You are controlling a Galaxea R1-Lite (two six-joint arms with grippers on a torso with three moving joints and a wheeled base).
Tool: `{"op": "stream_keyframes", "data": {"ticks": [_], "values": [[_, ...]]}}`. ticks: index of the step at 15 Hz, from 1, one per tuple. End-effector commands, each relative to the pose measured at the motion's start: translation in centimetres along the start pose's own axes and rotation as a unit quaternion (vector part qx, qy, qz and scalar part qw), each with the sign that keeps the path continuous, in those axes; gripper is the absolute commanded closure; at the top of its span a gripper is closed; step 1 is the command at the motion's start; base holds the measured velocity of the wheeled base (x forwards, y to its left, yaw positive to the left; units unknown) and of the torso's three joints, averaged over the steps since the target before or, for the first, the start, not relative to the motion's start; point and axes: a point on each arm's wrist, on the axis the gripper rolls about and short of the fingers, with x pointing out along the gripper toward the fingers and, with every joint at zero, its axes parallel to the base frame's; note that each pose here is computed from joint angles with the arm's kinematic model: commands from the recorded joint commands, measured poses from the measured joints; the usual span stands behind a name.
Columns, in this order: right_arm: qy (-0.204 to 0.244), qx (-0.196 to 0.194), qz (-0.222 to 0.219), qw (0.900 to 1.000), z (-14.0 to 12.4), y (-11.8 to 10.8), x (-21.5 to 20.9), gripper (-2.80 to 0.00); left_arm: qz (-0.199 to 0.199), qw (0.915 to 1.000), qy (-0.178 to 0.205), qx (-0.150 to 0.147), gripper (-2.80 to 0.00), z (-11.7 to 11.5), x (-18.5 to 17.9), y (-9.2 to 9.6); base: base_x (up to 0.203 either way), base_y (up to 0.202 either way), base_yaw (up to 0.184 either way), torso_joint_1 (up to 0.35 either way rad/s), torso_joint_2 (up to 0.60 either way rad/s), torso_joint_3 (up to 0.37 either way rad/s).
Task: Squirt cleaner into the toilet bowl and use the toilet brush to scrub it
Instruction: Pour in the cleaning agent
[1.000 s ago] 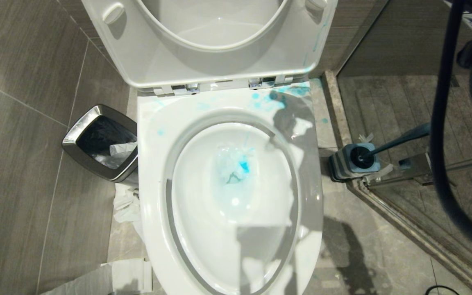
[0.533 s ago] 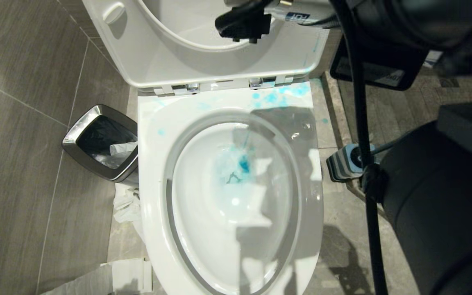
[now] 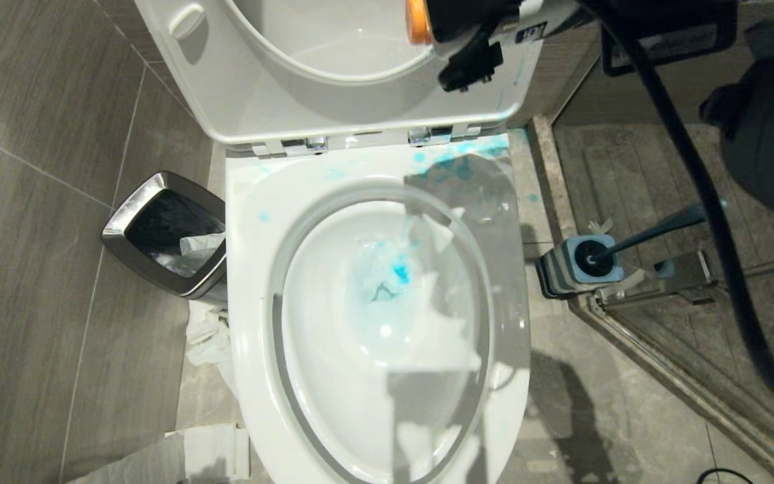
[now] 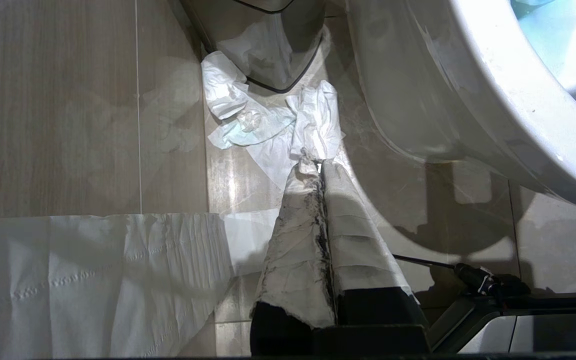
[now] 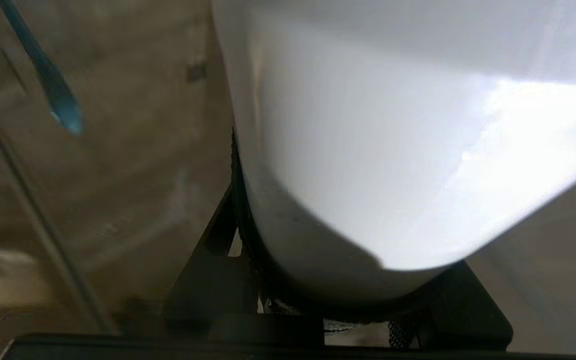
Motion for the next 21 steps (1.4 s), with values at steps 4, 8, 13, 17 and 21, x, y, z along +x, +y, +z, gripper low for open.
{"op": "stream_keyframes", "data": {"ticks": [4, 8, 13, 17, 21], "values": [[0.002, -0.137, 0.009, 0.991, -1.5, -0.2, 0.4, 0.00, 0.001, 1.0000, 0.001, 0.000, 0.00, 0.0, 0.0, 0.0, 0.000, 0.000, 0.000, 0.000, 0.00, 0.000], [-0.012, -0.144, 0.003, 0.990, -1.4, -0.2, -0.6, 0.00, 0.000, 1.0000, 0.001, 0.000, 0.00, 0.0, 0.0, 0.0, 0.000, 0.000, 0.000, 0.000, 0.00, 0.000], [-0.022, -0.207, 0.000, 0.978, 0.8, 1.1, -1.1, 0.00, 0.000, 1.0000, 0.001, 0.000, 0.00, 0.0, 0.0, 0.0, 0.000, 0.000, 0.000, 0.000, 0.00, 0.000], [-0.005, -0.332, 0.015, 0.943, 3.1, 3.1, 0.5, 0.00, 0.000, 1.0000, 0.001, 0.000, 0.00, 0.0, 0.0, 0.0, 0.000, 0.000, 0.000, 0.000, 0.00, 0.000], [-0.001, -0.238, 0.013, 0.971, 2.3, 1.8, 0.5, 0.00, 0.000, 1.0000, 0.001, 0.000, 0.00, 0.0, 0.0, 0.0, 0.000, 0.000, 0.000, 0.000, 0.00, 0.000]]}}
